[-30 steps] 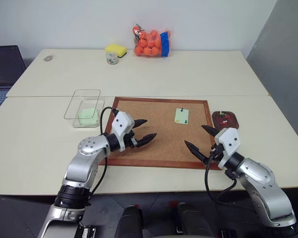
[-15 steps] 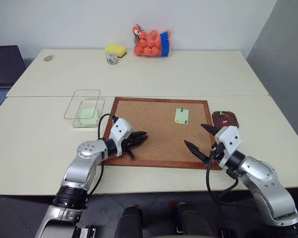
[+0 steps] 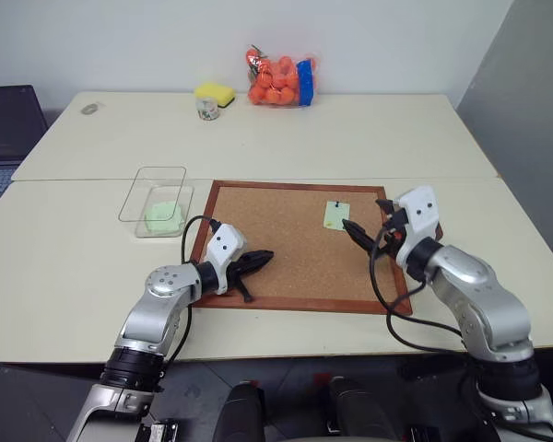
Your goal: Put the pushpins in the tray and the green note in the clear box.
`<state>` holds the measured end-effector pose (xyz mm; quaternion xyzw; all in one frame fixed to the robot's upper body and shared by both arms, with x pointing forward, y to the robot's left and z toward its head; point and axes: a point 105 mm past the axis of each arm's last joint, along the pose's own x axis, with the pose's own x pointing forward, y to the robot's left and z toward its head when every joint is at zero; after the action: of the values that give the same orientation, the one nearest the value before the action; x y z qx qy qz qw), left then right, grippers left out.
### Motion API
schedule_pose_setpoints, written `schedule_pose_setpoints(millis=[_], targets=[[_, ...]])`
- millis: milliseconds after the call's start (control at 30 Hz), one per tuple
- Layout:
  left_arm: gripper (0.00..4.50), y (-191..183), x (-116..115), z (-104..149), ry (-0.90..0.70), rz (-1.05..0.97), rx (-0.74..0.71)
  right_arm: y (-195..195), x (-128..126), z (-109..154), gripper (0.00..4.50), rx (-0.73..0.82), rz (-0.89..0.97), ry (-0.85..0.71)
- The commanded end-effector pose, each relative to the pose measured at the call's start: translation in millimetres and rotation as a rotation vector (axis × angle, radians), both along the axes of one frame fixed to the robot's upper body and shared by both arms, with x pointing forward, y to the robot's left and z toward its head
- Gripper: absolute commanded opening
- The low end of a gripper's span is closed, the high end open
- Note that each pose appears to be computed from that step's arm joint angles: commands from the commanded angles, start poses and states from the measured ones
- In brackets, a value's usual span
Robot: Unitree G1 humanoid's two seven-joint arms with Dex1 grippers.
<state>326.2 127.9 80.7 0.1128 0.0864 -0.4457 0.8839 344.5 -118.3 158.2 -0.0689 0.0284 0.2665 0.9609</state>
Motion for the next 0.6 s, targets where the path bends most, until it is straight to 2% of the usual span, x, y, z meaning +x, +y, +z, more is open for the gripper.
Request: schedule_pose_setpoints(millis=[33, 200, 333, 600], targets=[[0.01, -1.9, -4.2, -13.3, 0.036, 0.000, 0.018, 8.4, 26.7, 3.0, 4.50, 0.001, -0.045, 0.028], [0.01, -3.6, -6.1, -14.6, 0.028, -0.004, 0.024, 13.3, 52.6, -6.6, 4.50, -0.052, -0.089, 0.053], [0.01, -4.8, -5.9, -14.0, 0.021, -0.003, 0.022, 13.8, 69.4, -10.0, 4.50, -0.035, -0.122, 0.066], [0.01, -5.2, -7.2, -12.7, 0.011, 0.003, 0.021, 20.0, 83.7, -10.9, 4.50, -0.042, -0.106, 0.048]])
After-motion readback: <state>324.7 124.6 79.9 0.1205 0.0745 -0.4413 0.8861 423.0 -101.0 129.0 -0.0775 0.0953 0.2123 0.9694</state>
